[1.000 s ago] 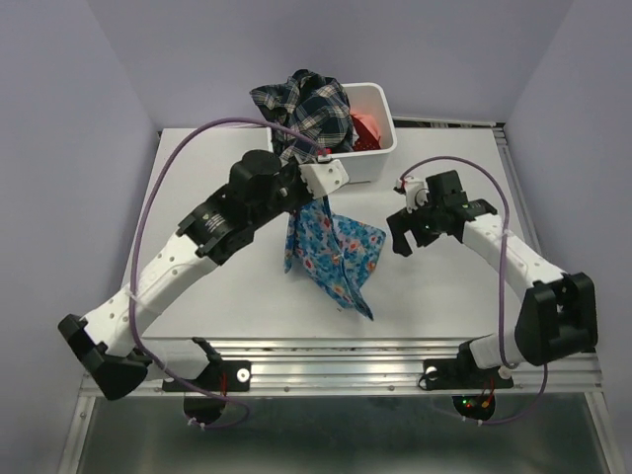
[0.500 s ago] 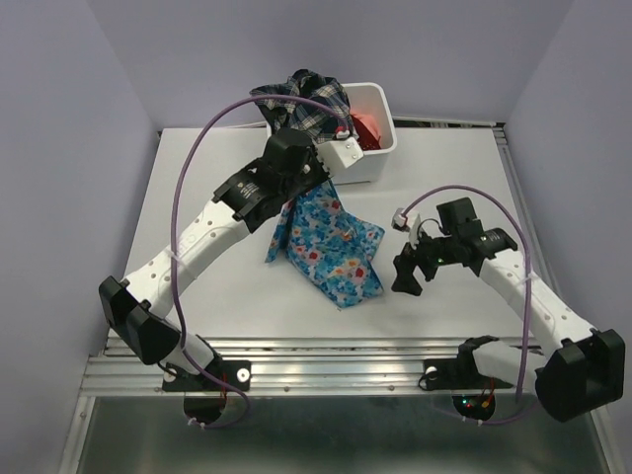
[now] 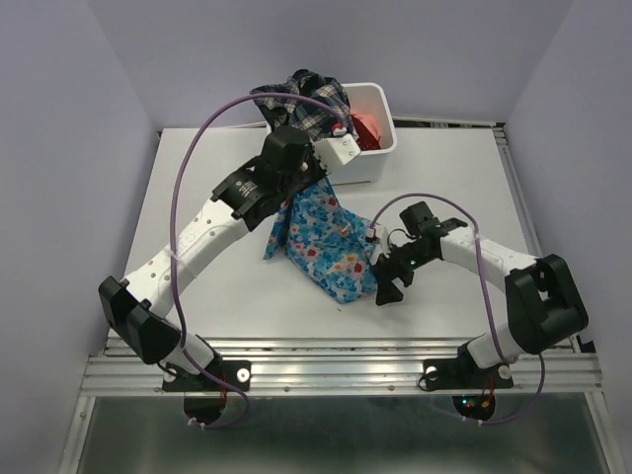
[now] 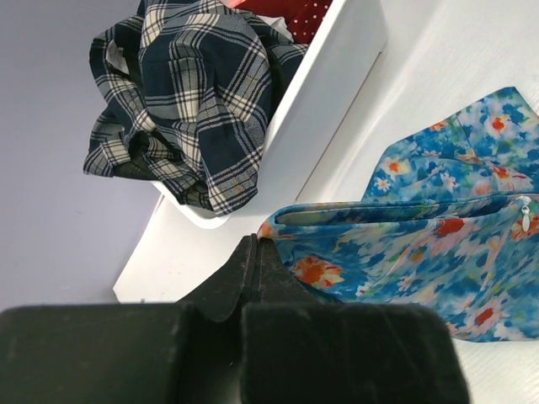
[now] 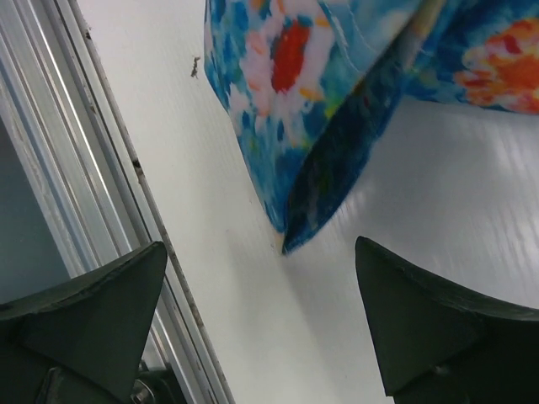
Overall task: Fold and stack the skirts
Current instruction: Flatten the skirt out
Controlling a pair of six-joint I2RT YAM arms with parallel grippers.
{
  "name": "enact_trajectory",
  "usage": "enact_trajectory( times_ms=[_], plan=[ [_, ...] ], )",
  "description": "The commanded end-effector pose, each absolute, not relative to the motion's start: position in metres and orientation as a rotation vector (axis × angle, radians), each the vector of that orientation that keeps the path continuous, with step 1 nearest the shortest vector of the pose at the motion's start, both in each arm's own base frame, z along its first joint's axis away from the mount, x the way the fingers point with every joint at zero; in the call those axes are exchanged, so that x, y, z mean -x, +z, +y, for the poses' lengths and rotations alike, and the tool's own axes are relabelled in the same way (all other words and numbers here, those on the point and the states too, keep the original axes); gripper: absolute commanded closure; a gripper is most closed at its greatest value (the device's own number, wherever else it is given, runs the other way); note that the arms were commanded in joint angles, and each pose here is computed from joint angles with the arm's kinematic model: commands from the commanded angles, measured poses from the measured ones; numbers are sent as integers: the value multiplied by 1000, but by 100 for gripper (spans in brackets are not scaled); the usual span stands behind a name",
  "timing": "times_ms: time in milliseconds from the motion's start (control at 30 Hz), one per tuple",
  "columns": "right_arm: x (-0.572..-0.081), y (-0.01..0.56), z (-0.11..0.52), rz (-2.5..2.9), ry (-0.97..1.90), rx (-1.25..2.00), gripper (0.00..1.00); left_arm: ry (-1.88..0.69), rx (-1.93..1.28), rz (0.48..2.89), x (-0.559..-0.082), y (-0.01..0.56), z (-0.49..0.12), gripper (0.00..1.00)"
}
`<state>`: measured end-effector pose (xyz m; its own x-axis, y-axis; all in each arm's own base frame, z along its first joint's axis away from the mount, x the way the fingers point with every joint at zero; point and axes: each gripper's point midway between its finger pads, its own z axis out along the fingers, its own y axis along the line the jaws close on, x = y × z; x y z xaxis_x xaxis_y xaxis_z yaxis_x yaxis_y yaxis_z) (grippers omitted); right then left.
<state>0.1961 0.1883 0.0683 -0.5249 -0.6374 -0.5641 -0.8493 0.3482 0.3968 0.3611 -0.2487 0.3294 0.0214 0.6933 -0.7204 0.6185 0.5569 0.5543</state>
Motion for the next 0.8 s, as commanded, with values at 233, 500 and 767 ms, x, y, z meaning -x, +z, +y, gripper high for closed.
enact_trajectory(
  times_ms=[233, 500, 767],
  plan=[
    [-244, 75, 230, 2149, 922, 1276, 55, 85, -970, 1606, -365, 369, -227, 100],
    [-280, 133, 219, 2035, 664, 1209, 99, 62, -816, 1628, -357, 382, -176, 100],
    [-262, 245, 265, 1822, 801, 1330, 99, 131, -495, 1487, -315, 437, -87, 100]
  ],
)
